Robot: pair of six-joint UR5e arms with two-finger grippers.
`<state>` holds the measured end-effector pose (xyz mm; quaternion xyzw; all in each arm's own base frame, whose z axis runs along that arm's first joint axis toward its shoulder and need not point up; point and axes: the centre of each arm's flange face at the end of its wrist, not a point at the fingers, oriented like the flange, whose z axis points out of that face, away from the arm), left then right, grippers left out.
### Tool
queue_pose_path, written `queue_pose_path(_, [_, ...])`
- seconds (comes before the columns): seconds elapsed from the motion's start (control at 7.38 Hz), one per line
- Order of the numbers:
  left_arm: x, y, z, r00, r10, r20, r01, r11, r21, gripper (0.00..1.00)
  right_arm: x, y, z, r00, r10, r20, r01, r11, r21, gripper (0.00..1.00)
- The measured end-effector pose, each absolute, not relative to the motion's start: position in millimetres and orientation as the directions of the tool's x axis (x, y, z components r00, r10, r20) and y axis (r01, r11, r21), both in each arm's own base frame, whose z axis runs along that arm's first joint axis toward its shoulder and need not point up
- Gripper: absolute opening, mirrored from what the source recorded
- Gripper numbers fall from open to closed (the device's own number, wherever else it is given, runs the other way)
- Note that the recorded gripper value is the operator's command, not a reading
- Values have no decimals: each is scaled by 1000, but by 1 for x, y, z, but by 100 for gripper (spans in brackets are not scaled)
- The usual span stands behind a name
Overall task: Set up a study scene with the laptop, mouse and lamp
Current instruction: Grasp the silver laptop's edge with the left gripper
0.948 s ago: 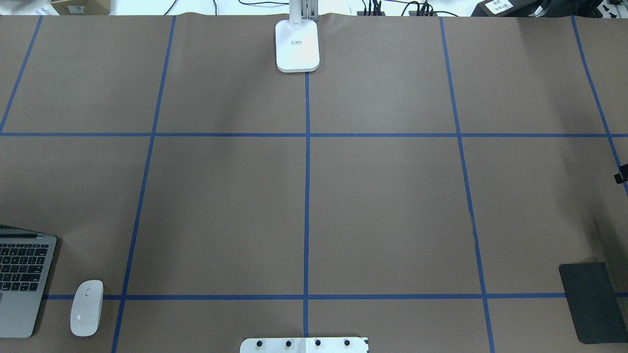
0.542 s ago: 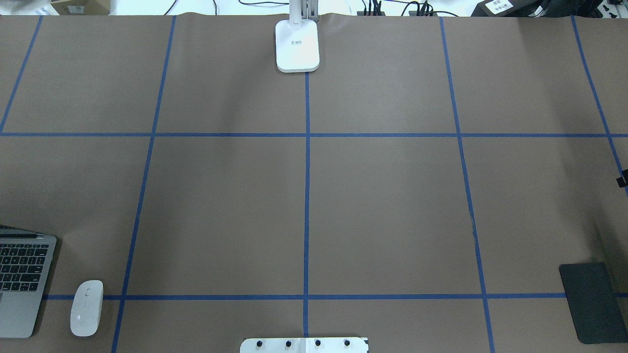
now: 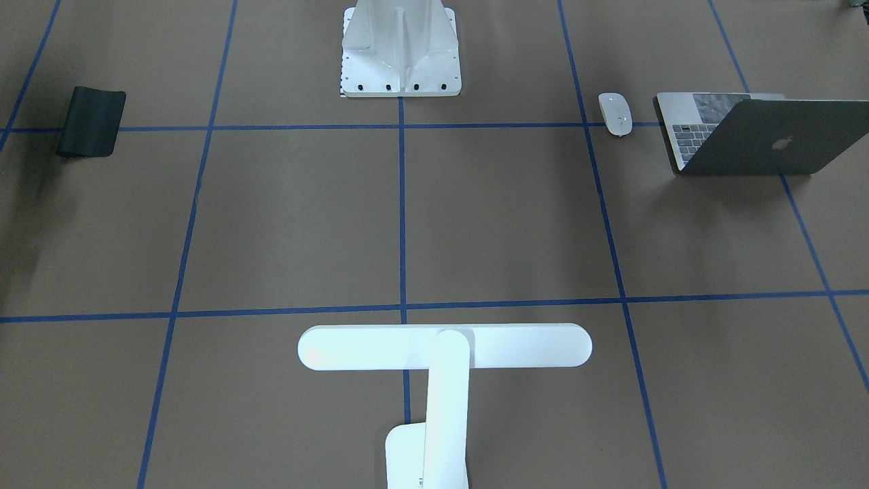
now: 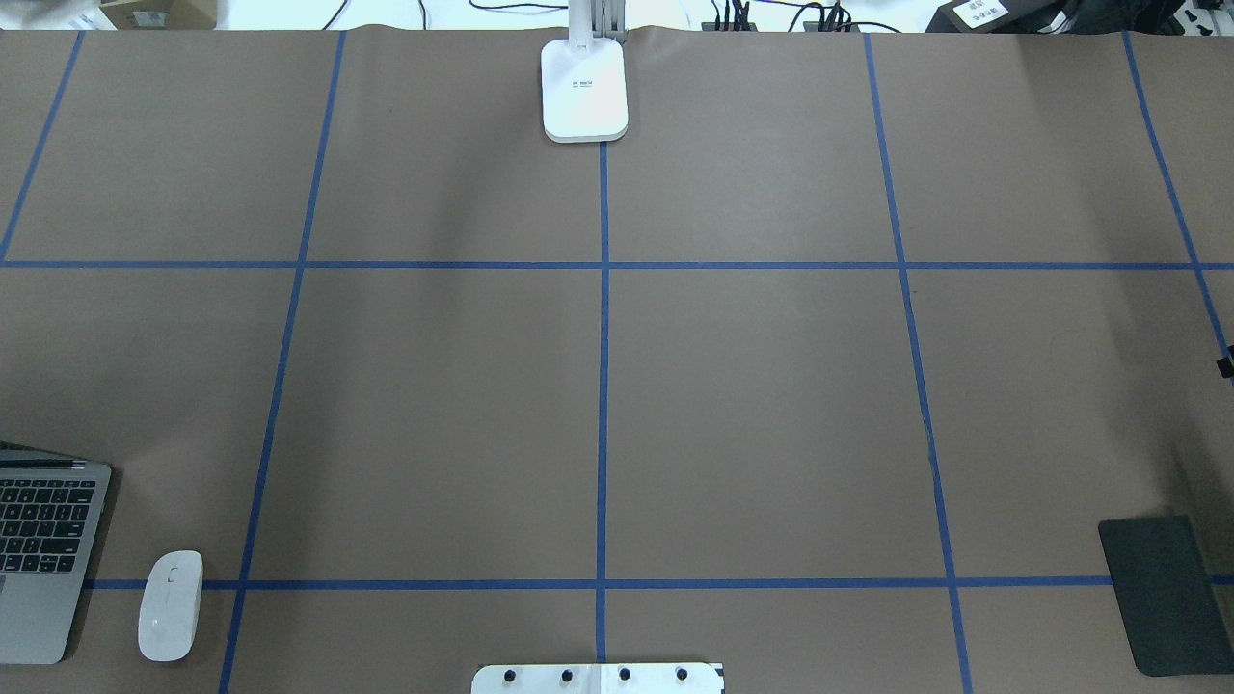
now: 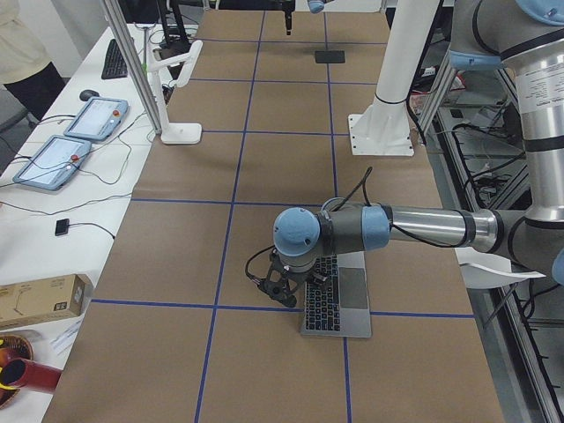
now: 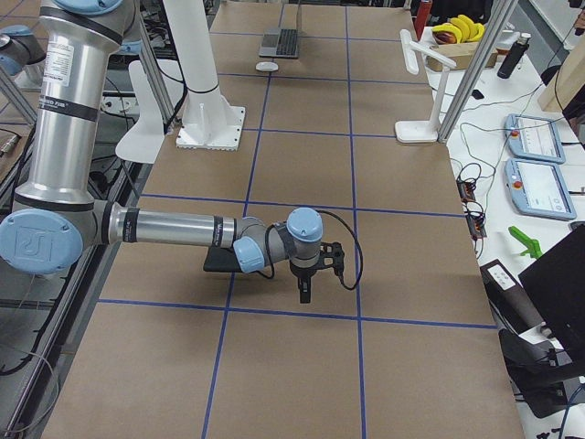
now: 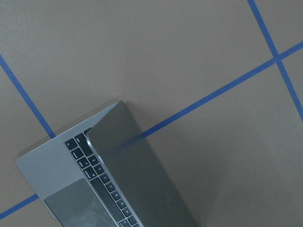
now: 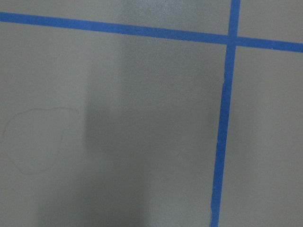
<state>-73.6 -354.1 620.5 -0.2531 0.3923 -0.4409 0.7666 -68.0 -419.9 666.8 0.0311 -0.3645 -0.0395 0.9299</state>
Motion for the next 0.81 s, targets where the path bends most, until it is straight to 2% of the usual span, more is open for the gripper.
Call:
queue_pose_path(0.54, [-72,-335,659,292,-888,-354,473,456,-754,99,-65,-410,671,727,-107,678,54,994,99,100])
queue_pose_path(0.81, [-69,-336,683,204,-919,-338,475,395,-786,99,-63,-407,673,727,-112,677,56,993,104,100])
